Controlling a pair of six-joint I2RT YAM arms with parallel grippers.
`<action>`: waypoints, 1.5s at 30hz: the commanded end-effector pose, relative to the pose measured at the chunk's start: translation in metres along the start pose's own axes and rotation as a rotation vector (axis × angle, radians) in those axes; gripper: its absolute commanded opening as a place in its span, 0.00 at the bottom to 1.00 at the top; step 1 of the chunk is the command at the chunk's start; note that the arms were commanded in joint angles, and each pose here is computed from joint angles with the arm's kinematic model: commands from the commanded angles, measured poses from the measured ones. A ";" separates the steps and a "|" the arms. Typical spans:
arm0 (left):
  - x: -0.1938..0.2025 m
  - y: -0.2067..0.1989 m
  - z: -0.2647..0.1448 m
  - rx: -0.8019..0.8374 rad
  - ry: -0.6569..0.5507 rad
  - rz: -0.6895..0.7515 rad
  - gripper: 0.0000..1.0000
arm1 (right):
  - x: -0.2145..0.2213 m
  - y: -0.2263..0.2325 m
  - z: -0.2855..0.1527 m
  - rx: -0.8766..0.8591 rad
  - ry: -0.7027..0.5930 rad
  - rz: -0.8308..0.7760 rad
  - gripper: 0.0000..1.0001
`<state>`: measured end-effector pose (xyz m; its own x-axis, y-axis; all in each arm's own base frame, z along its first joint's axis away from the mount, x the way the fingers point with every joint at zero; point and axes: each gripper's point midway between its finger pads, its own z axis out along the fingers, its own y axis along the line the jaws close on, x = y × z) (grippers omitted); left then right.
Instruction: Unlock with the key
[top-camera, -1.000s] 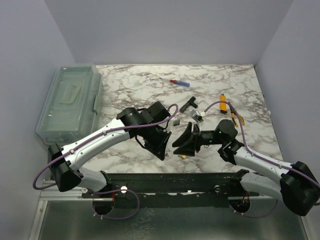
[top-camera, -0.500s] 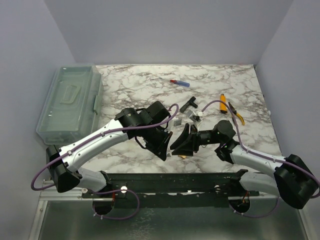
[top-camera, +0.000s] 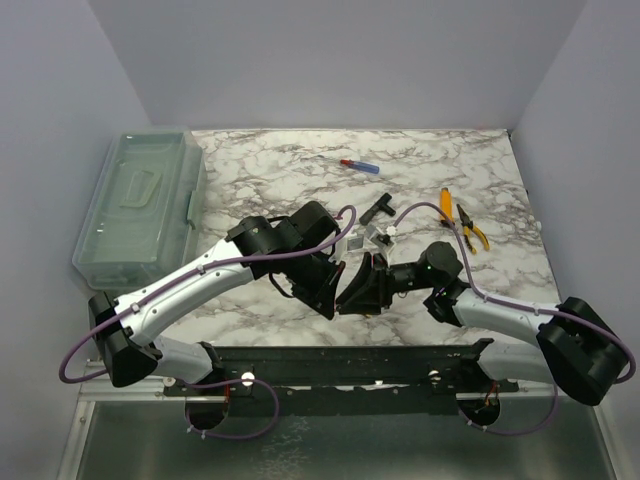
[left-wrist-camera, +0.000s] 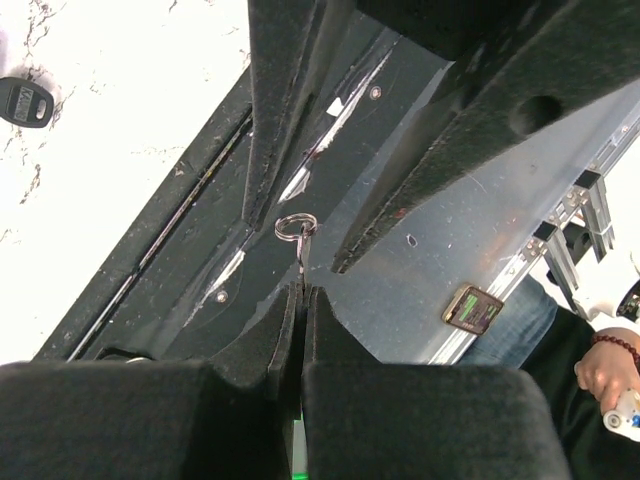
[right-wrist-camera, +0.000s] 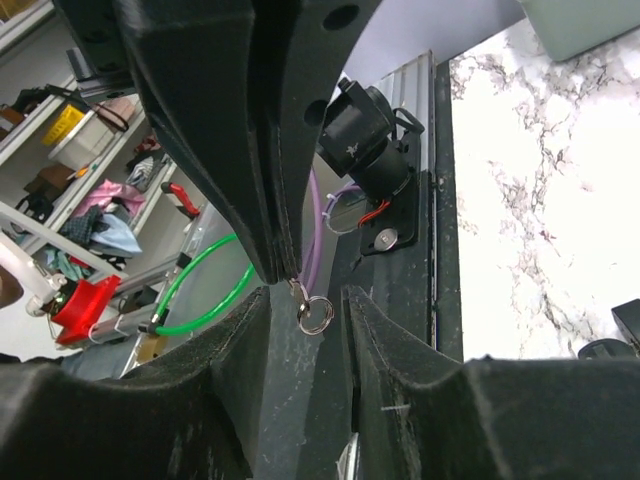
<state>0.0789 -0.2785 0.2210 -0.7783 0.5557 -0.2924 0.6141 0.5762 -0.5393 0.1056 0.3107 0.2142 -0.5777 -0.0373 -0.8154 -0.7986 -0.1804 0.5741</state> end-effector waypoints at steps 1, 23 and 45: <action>-0.010 -0.010 -0.012 0.019 -0.070 0.053 0.00 | -0.001 0.007 0.005 -0.045 0.010 -0.024 0.39; -0.005 -0.003 -0.006 0.004 -0.056 0.045 0.00 | 0.000 0.018 0.005 -0.081 0.009 -0.033 0.19; -0.025 0.028 -0.028 -0.199 -0.263 0.038 0.92 | 0.002 -0.036 -0.021 0.354 -0.138 0.066 0.00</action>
<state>0.1011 -0.2668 0.2364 -0.7571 0.4724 -0.4513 0.6493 0.6210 -0.4392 0.1018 0.3013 0.2211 -0.5786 0.0411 -0.8146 -0.8138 -0.0965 0.5731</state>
